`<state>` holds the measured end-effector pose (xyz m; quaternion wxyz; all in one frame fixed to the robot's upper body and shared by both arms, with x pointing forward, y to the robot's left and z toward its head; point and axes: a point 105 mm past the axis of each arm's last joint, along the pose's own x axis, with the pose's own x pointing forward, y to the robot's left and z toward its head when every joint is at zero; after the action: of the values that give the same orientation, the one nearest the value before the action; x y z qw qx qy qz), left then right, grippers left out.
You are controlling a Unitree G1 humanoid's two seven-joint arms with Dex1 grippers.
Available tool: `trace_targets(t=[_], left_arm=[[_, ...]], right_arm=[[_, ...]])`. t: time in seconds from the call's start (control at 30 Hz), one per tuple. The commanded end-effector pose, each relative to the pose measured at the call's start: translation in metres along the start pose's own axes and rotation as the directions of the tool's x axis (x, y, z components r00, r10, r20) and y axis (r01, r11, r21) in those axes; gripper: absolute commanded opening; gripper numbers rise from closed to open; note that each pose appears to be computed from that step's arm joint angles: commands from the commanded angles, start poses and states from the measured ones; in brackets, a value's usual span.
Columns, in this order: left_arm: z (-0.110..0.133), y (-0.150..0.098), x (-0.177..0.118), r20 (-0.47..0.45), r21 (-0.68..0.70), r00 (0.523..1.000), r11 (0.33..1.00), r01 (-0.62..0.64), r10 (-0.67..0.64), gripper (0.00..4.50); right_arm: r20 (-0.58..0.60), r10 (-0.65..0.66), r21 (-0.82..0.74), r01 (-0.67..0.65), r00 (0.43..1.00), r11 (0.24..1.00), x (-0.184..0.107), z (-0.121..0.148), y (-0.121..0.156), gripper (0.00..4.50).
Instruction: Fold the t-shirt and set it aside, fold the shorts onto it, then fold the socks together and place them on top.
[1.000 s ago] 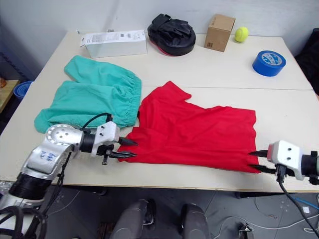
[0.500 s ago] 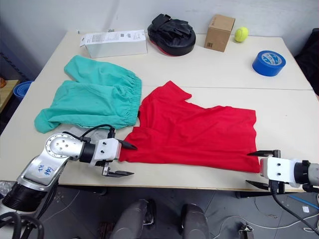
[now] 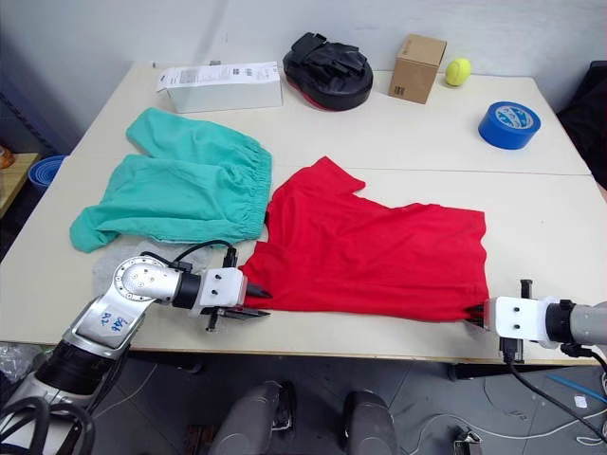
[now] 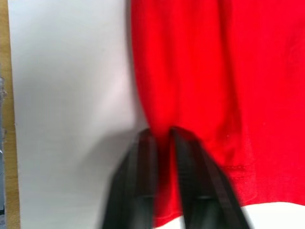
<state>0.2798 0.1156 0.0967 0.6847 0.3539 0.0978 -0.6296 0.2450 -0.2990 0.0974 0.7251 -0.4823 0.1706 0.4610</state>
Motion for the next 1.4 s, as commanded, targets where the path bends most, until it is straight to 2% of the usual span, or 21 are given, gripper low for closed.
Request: trace_targets(t=[0.03, 0.07, 0.2, 0.37, 0.47, 0.67, 0.93, 1.27, 1.4], left_arm=[[-0.013, -0.001, 0.000, -0.056, -0.026, 0.998, 1.000, -0.006, 0.005, 0.15], [-0.012, -0.002, -0.001, -0.047, -0.030, 0.999, 1.000, 0.003, -0.004, 0.02], [-0.006, -0.015, -0.007, -0.011, -0.057, 0.997, 0.995, 0.082, -0.083, 0.02], [0.008, -0.030, -0.019, 0.056, -0.156, 0.985, 0.973, 0.168, -0.161, 0.02], [0.008, -0.035, -0.022, 0.035, -0.174, 0.986, 0.970, 0.167, -0.164, 0.02], [0.005, -0.040, -0.017, 0.020, -0.186, 0.989, 0.971, 0.150, -0.149, 0.02], [0.005, -0.049, -0.013, 0.022, -0.196, 0.988, 0.968, 0.154, -0.153, 0.02], [0.002, -0.044, -0.013, 0.012, -0.210, 0.993, 0.971, 0.114, -0.114, 0.02], [0.007, -0.045, -0.019, 0.036, -0.236, 0.992, 0.964, 0.127, -0.122, 1.06]], right_arm=[[-0.026, 0.015, 0.007, -0.015, 1.000, 1.000, -0.002, -0.004, -0.001, 0.00], [-0.021, 0.024, 0.004, -0.023, 0.999, 1.000, -0.003, -0.003, -0.001, 0.00], [0.009, 0.088, -0.018, -0.088, 0.996, 0.996, -0.007, 0.003, 0.001, 0.00], [0.030, 0.255, -0.056, -0.253, 0.967, 0.966, -0.017, 0.007, 0.020, 0.00], [0.016, 0.332, -0.028, -0.332, 0.943, 0.943, -0.023, 0.004, 0.032, 0.00], [0.032, 0.322, -0.011, -0.322, 0.946, 0.947, -0.020, 0.006, 0.033, 0.00], [-0.018, 0.296, -0.039, -0.296, 0.955, 0.954, -0.024, -0.004, 0.031, 0.00], [0.014, 0.260, -0.002, -0.260, 0.966, 0.966, -0.019, 0.000, 0.026, 0.00], [0.036, 0.293, 0.033, -0.294, 0.955, 0.955, -0.023, 0.004, 0.032, 1.02]])
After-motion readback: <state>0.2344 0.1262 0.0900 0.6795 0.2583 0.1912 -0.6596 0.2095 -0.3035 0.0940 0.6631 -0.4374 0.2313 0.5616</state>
